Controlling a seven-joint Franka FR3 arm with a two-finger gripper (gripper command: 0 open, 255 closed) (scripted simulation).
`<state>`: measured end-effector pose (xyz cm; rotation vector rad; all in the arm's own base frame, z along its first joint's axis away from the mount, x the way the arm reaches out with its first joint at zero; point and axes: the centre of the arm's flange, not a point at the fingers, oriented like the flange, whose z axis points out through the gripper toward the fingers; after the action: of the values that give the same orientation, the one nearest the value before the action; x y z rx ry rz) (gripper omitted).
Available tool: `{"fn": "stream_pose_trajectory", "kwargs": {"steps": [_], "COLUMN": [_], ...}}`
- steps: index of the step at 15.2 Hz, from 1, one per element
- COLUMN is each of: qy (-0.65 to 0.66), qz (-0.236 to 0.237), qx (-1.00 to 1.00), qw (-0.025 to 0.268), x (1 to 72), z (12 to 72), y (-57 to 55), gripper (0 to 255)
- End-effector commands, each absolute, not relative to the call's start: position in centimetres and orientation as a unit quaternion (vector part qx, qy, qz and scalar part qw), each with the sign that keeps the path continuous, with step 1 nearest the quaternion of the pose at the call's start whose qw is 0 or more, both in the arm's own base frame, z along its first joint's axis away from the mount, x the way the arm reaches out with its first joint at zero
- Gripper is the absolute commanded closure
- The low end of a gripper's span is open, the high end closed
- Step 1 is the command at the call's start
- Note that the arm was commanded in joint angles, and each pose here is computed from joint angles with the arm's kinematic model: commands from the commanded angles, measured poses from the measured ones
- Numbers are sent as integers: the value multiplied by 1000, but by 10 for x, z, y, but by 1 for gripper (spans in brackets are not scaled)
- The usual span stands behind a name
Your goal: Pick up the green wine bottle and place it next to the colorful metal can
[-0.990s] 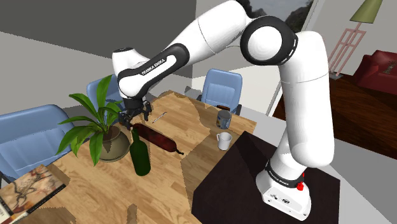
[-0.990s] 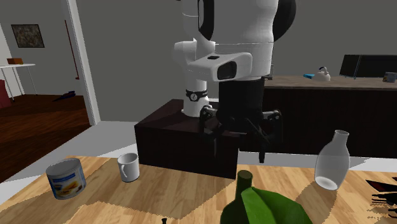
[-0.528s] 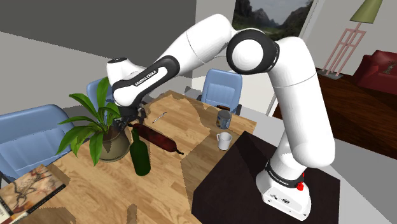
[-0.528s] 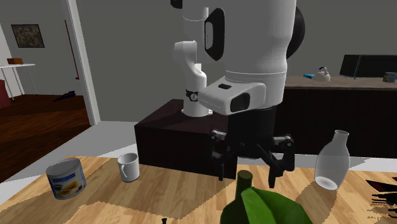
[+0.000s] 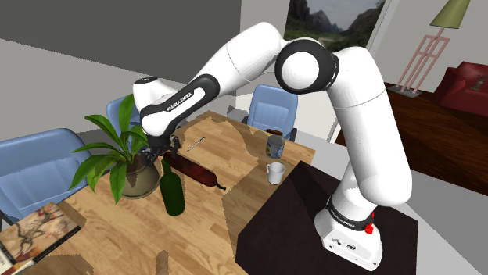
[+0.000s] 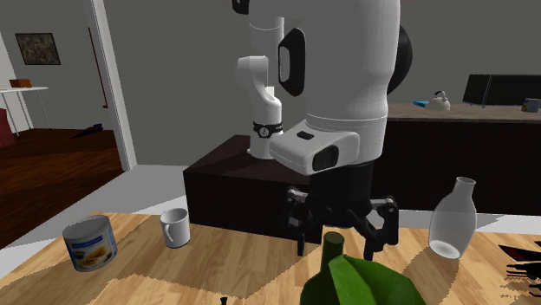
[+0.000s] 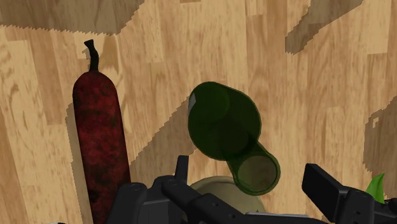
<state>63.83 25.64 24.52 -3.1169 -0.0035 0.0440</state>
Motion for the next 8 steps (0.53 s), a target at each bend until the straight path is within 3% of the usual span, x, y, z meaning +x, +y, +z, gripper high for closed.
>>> {"fn": "stream_pose_trajectory", "kwargs": {"steps": [1,2,3,8], "qy": [-1,-1,-1,-1], "qz": [14,14,14,14], "qx": [-1000,-1000,-1000,-1000], "qw": [12,12,12,12], "x": [638,638,638,638], "z": [245,245,245,245], "y": [256,256,256,256], "gripper": [0,0,255,255]}}
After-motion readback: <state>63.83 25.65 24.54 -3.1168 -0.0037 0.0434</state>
